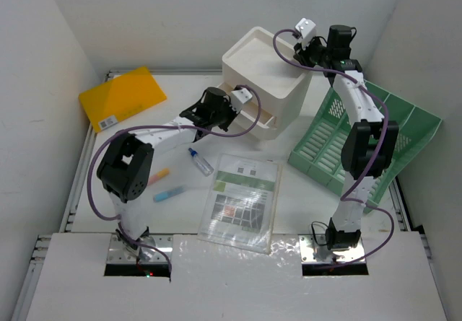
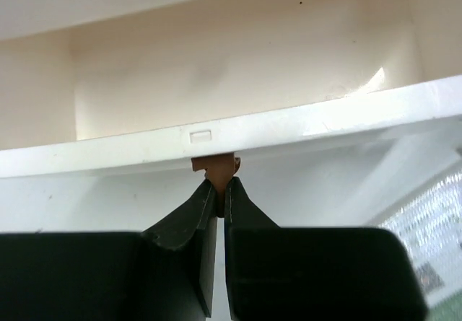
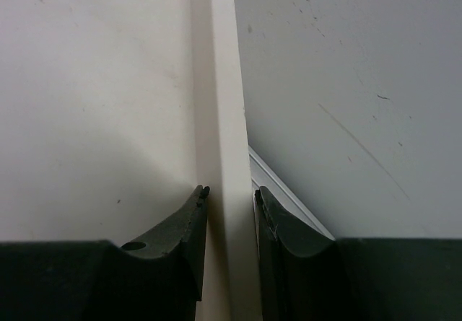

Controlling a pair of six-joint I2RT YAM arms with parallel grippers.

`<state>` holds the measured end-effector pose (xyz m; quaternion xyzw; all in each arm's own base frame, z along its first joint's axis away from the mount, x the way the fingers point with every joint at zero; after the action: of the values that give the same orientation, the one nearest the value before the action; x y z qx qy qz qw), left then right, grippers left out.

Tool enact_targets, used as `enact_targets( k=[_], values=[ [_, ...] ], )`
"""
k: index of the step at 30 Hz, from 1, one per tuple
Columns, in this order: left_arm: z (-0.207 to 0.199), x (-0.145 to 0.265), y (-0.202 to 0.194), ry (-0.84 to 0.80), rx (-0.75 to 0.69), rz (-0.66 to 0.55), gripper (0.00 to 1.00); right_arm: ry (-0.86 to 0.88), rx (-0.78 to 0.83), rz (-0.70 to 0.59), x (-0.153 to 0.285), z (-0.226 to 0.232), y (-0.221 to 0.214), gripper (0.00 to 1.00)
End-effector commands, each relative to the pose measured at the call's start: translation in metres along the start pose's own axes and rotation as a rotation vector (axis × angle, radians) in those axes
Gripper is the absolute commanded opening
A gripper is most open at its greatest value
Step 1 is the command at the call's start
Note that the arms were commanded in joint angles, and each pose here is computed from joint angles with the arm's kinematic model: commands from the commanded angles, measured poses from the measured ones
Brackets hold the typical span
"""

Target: Organize the desk

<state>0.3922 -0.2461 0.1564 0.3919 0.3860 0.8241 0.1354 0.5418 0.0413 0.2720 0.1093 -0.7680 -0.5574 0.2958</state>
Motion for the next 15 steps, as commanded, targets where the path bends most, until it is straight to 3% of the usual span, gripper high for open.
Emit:
enact_targets(
  k=[1, 15],
  values=[
    [0.021, 0.04, 0.028, 0.064, -0.053, -0.086, 0.0, 0.103, -0.115, 0.147, -0.003, 0.035, -0.032, 0.0],
    [-0.004, 0.101, 0.003, -0.031, -0.012, 0.076, 0.0, 0.091, -0.13, 0.174, -0.001, 0.033, -0.033, 0.0]
  ],
)
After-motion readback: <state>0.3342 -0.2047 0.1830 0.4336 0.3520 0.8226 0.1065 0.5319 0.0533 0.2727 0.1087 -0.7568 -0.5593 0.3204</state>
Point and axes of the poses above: each gripper's point midway between its finger pads, its own x axis back along the fingers, its own z axis along the line the jaws close on, y = z × x, the point moved 7 cm from there along x, back along the fingers, and after that the axes turned 14 degrees about -x, right-handed, at the moved point
